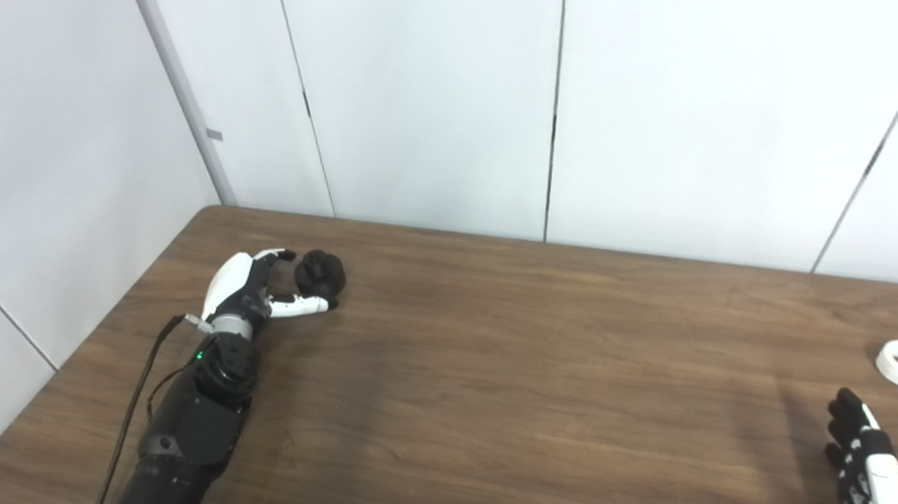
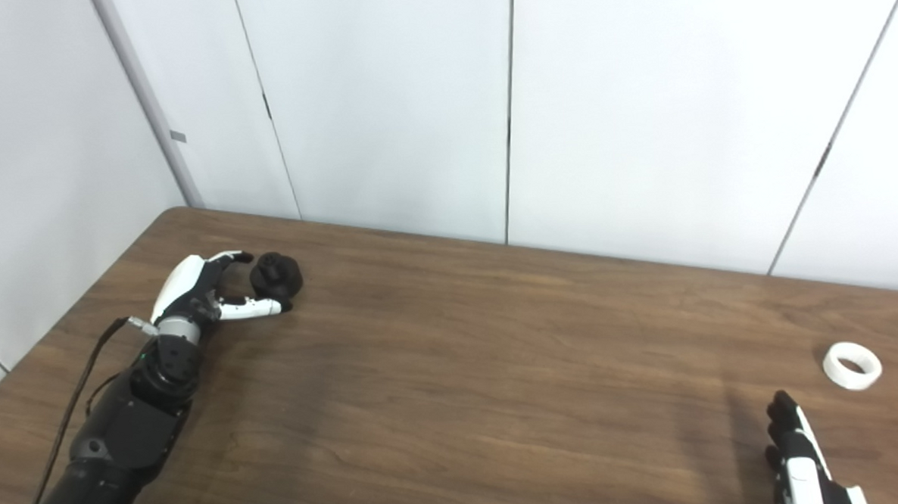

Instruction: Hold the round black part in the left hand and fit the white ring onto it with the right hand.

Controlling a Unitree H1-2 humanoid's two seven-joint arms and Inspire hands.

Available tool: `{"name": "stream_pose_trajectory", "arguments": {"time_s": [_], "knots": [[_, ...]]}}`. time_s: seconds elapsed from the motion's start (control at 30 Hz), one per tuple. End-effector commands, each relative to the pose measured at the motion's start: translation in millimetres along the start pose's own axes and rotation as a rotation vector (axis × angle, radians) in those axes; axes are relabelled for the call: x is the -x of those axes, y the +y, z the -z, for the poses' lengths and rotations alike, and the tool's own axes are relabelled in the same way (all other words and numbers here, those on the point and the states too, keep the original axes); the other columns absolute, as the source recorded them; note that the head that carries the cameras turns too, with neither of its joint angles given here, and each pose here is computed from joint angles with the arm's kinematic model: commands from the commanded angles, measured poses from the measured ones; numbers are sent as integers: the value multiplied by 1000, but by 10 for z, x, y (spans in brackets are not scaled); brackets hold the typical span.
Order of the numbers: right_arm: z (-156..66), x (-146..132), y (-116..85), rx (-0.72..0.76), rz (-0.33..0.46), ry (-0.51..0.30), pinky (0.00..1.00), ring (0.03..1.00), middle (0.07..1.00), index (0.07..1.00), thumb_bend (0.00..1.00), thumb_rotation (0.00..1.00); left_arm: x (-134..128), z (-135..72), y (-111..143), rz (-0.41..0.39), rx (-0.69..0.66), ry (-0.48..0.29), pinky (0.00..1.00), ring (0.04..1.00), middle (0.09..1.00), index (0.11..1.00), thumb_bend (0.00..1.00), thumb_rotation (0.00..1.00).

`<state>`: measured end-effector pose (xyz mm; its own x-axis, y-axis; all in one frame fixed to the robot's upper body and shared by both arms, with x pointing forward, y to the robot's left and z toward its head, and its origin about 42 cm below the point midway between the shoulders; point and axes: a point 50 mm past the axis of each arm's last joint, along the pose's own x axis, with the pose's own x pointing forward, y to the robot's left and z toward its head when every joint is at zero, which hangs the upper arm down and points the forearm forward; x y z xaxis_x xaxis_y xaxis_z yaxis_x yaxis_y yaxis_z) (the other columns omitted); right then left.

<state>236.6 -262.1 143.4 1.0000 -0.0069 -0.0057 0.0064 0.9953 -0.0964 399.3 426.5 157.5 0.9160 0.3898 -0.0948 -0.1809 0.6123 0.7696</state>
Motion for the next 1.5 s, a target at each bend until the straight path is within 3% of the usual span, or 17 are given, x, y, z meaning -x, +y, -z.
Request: {"name": "stream_pose_trajectory", "arguments": {"time_s": [0.0,0.93,1.47], "knots": [[-118,0,18,-1,0,-52,1000,1000,978,971,550,1000,-133,-193,266,-80,-23,-58,1000,1000,953,849,1000,331],[-165,64,53,5,12,-50,1000,995,970,968,442,1000,-336,-320,102,-72,-83,-70,1000,1000,939,790,1000,326],[-189,69,58,18,21,-50,1000,1000,970,972,431,1000,-332,-279,60,-49,-108,-54,1000,1000,942,762,978,343]]}}
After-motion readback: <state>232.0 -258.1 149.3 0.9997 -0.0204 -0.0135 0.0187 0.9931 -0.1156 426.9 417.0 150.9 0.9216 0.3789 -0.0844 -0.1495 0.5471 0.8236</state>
